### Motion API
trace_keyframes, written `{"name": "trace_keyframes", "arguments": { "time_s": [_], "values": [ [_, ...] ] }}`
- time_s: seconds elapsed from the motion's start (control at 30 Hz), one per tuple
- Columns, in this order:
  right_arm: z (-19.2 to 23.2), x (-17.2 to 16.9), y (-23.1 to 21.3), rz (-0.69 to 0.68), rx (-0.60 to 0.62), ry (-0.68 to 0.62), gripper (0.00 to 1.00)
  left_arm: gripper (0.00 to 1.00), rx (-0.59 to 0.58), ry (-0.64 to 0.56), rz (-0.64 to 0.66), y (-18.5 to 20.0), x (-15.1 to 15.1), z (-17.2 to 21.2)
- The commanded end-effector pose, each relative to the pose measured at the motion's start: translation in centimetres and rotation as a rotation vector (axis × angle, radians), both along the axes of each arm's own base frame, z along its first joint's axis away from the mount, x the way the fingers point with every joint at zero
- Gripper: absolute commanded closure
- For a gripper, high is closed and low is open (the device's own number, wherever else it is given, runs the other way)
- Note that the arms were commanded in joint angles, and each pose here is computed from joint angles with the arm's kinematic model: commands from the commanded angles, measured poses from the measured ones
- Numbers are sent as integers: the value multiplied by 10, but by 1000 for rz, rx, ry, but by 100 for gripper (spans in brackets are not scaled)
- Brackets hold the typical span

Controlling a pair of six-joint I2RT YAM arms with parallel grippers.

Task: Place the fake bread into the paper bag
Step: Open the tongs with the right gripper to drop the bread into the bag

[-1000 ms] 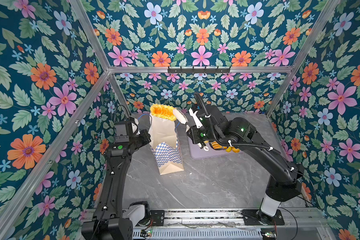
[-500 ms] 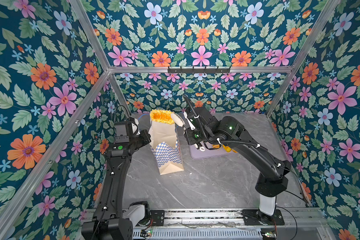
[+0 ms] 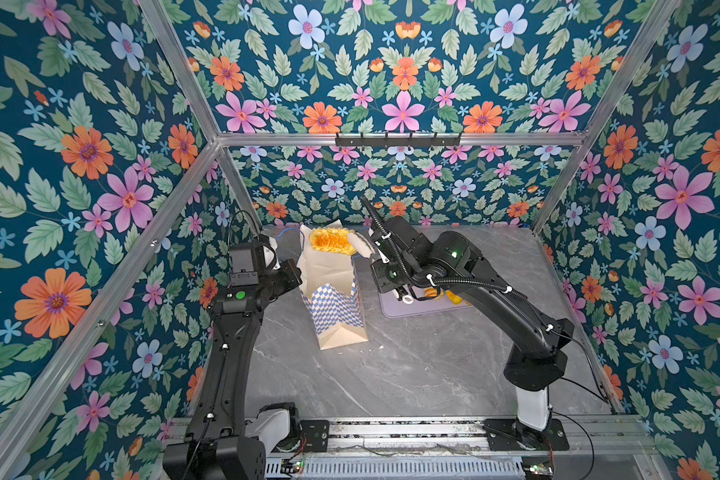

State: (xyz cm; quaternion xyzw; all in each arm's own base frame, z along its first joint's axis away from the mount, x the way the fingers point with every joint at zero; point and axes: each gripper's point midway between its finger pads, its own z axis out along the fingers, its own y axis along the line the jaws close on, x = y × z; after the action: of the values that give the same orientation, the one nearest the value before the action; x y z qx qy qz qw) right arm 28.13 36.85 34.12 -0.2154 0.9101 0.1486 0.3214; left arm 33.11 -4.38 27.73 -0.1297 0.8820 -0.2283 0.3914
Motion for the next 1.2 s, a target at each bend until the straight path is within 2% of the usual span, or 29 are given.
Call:
{"name": "trace_keyframes", "arguments": {
  "time_s": [0.0,0.33,0.63,0.93,1.17],
  "values": [
    [2,2,-3,-10,-16,-28,80,93,-5,-19,-9,-1,3,4],
    [2,-2,3,16,-35,-41,73,93,-7,-18,-9,-2,3,4],
    [9,-7,12,46,-12,-53,60,93,-6,-18,-8,-1,3,4],
    [15,-8,13,50,11,-62,60,93,-7,-17,-7,-1,2,4],
    [24,-10,13,57,41,-73,61,83,-6,-19,-6,-1,2,4]
  ]
}}
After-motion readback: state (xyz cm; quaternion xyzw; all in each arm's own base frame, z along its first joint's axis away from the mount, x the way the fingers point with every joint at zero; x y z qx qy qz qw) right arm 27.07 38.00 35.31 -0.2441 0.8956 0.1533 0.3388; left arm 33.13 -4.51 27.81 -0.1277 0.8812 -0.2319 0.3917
